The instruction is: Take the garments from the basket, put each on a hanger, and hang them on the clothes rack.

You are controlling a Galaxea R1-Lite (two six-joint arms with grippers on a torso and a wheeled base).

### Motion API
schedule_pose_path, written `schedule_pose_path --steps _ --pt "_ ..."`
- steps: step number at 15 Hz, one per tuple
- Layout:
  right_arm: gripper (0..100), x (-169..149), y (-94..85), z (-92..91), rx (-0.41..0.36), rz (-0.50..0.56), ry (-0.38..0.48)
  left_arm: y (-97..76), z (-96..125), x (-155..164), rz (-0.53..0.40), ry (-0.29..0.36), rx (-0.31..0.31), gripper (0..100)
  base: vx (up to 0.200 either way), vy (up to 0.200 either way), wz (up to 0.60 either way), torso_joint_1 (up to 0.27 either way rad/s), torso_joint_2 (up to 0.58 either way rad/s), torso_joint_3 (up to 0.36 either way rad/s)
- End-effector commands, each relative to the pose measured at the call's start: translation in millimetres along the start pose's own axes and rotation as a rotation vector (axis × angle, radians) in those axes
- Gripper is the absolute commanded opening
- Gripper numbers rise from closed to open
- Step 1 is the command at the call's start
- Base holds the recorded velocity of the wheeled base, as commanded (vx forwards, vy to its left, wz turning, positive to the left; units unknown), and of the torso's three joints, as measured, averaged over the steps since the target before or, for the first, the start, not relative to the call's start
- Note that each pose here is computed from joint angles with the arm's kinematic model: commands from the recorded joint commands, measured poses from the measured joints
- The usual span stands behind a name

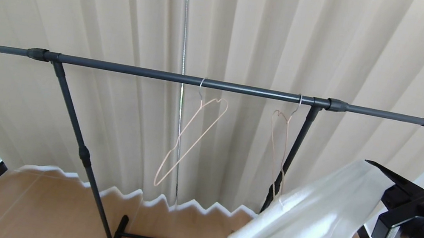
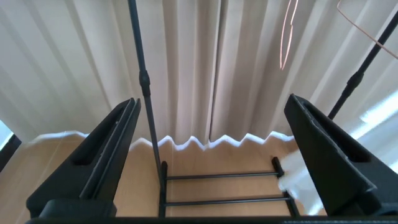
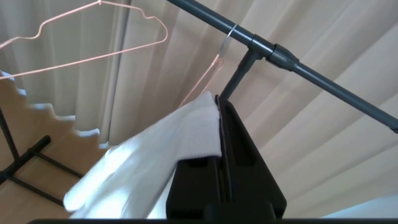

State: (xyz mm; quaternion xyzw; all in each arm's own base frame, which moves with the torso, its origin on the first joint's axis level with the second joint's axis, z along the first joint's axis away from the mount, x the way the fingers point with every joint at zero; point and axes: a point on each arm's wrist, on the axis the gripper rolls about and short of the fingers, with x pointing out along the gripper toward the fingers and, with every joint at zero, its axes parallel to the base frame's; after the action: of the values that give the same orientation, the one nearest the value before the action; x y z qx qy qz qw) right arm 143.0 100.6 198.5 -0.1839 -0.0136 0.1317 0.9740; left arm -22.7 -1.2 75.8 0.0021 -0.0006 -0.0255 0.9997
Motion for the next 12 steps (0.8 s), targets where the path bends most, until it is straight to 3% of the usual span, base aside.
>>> schedule_pose_path --steps 1,5,7,12 --pt "0 0.5 -0.4 0.6 0.0 -0.002 -0.002 0.0 0.0 0.0 0.0 0.0 0.0 100 0.0 0.0 0.0 0.0 0.0 0.0" --pt "0 1.1 0.4 -0.8 -0.003 0.001 0.005 0.0 0.0 0.0 0.0 0.0 0.0 100 0.0 0.0 0.0 0.0 0.0 0.0" --pt "0 2.4 1.5 -2.1 -0.006 0.002 0.012 0.0 0.0 0.0 -0.001 0.0 0.0 100 0.0 0.0 -0.6 0.005 0.0 0.005" --pt "0 1.3 2.7 -6.6 -0.051 0.007 0.024 -0.1 -0.1 0.0 -0.001 0.001 0.0 100 0.0 0.0 0.0 0.0 0.0 0.0"
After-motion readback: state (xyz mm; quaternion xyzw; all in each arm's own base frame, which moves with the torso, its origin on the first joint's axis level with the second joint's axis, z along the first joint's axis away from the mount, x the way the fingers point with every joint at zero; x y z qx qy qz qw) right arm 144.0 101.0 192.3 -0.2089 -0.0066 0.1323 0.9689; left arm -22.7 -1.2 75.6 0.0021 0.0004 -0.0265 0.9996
